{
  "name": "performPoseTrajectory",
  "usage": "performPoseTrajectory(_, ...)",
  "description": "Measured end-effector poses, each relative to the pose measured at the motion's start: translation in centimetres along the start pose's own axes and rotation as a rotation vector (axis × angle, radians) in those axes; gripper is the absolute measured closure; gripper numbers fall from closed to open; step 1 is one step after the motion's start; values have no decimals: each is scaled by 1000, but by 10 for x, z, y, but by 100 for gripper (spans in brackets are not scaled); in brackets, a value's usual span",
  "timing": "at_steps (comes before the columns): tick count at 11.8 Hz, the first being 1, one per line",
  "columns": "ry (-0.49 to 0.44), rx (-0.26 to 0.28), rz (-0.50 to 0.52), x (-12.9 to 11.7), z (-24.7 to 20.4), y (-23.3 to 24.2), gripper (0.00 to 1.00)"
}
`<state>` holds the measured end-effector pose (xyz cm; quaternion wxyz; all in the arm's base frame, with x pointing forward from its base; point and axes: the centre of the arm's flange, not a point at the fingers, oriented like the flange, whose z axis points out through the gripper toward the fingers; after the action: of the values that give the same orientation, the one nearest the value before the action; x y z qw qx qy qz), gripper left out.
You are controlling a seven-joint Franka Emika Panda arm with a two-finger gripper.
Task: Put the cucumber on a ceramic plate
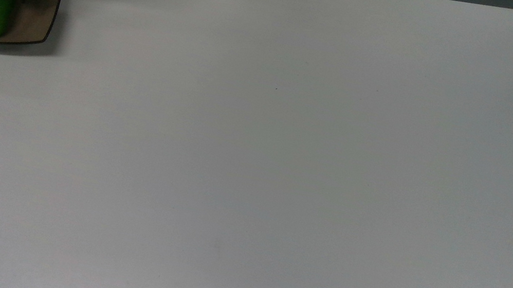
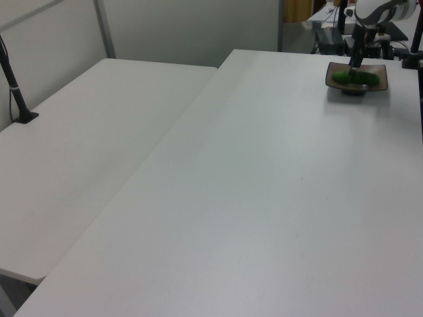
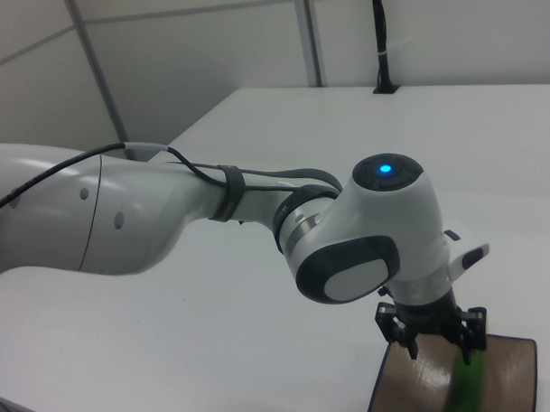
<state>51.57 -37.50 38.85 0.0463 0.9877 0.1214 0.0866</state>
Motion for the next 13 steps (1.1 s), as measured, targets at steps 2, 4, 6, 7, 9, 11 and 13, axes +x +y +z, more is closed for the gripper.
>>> performPoseTrajectory(2,4,1,-6,3,-7,-1,17)
performPoseTrajectory(4,-10,55,-23,8,-51,-10,11)
performPoseTrajectory(6,-16,116,-42,5,-122,-26,0)
performPoseTrajectory(7,-12,134,-55,2,-157,-36,0)
performPoseTrajectory(9,-16,183,-69,0,-212,-65,0)
performPoseTrajectory(11,-47,231,17,13,-261,-107,0)
performPoseTrajectory(13,-57,237,135,42,-293,-157,0)
